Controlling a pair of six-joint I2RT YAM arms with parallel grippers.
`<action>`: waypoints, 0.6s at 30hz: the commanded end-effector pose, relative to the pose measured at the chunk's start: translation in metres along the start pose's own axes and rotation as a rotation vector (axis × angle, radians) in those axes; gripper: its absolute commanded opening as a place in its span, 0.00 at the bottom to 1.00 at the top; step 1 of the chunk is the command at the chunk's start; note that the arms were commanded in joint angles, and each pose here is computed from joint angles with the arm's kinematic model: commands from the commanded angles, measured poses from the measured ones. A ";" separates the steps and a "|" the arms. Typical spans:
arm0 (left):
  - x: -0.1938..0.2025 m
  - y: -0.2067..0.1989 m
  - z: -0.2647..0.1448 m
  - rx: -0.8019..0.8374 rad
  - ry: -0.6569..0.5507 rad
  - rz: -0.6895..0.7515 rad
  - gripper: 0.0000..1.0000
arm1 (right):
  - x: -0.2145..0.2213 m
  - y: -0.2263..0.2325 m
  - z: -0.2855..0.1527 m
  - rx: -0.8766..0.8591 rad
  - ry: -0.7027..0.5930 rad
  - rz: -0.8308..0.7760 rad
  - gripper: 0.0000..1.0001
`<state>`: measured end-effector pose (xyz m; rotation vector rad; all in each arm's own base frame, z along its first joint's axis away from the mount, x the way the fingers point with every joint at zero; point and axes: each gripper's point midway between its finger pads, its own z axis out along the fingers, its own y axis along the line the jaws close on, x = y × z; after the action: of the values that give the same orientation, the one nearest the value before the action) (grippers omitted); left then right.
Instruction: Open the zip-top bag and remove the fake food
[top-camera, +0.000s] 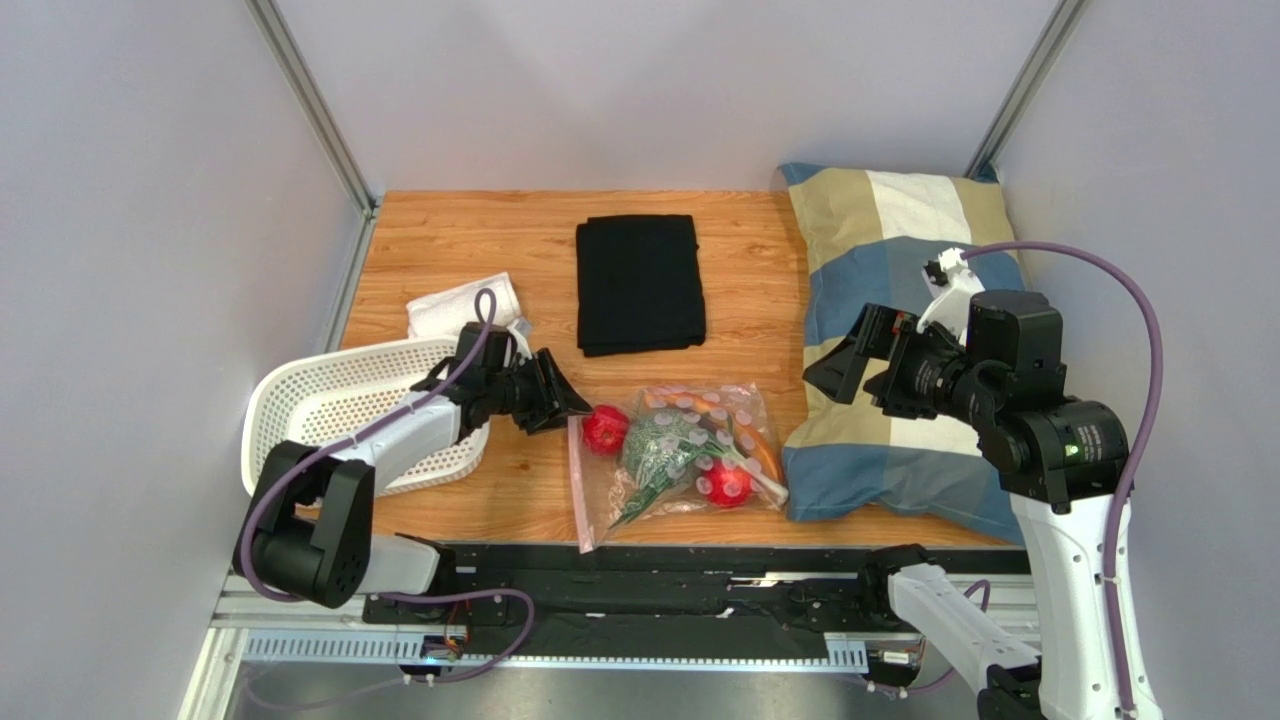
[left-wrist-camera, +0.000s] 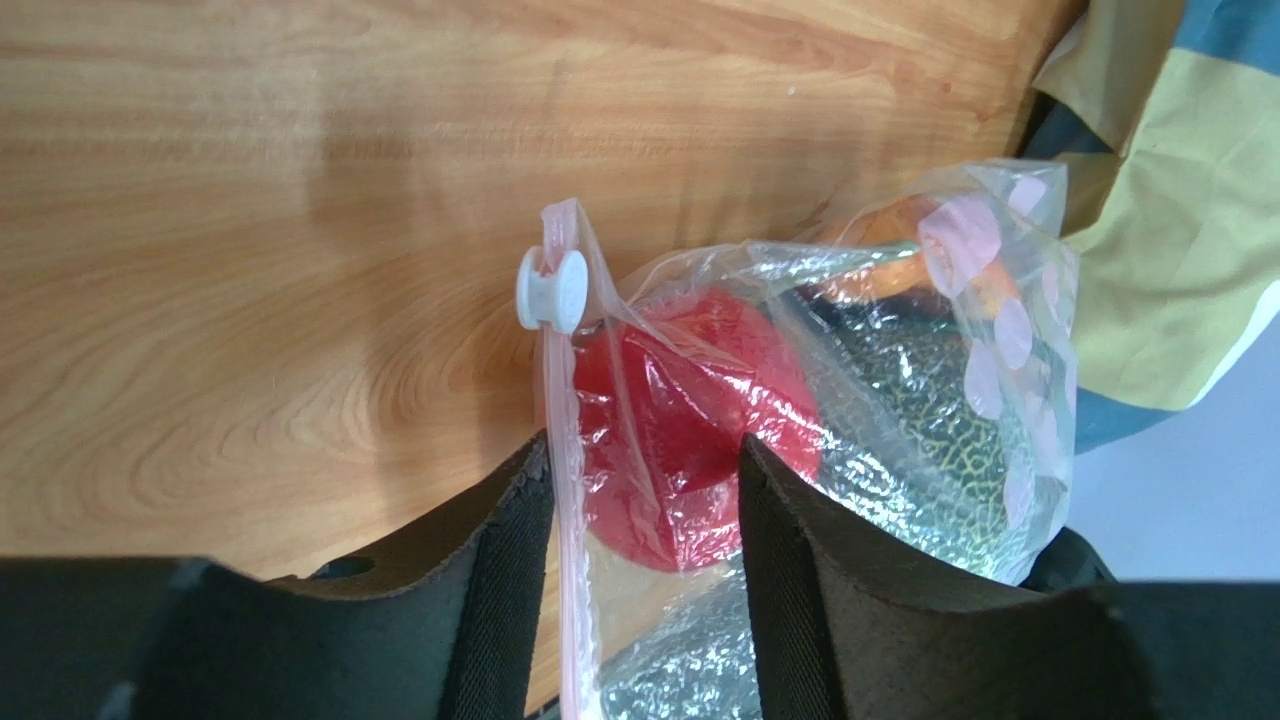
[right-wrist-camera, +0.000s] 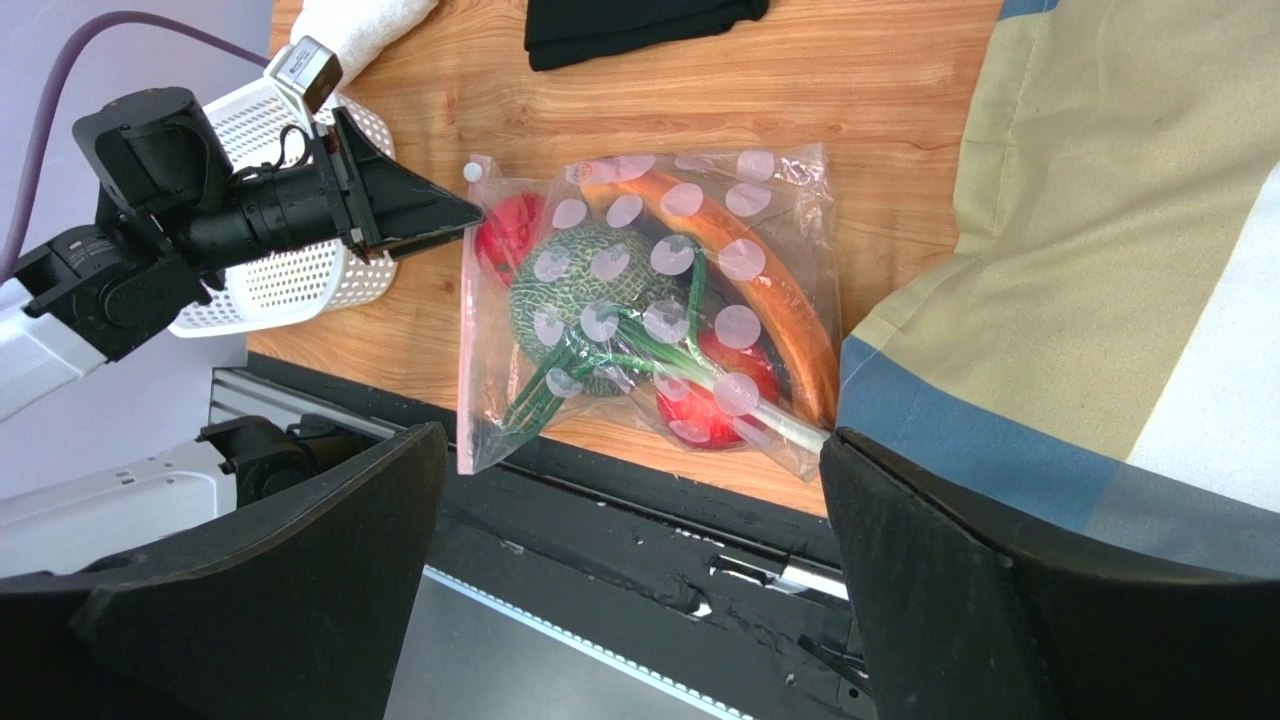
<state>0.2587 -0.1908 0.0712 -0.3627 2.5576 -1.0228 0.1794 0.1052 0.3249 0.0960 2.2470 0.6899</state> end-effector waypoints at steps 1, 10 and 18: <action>-0.004 -0.007 0.005 0.049 -0.042 0.031 0.52 | -0.008 0.008 -0.001 -0.041 -0.038 -0.009 1.00; -0.003 0.008 0.021 0.020 -0.017 0.037 0.43 | -0.005 0.012 0.003 -0.068 -0.018 0.008 1.00; 0.007 0.035 0.025 -0.072 -0.012 -0.021 0.46 | 0.000 0.011 0.001 -0.065 -0.009 0.011 1.00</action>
<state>0.2638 -0.1877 0.0397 -0.4083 2.5740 -0.9675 0.1786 0.1113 0.3243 0.0905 2.2486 0.7359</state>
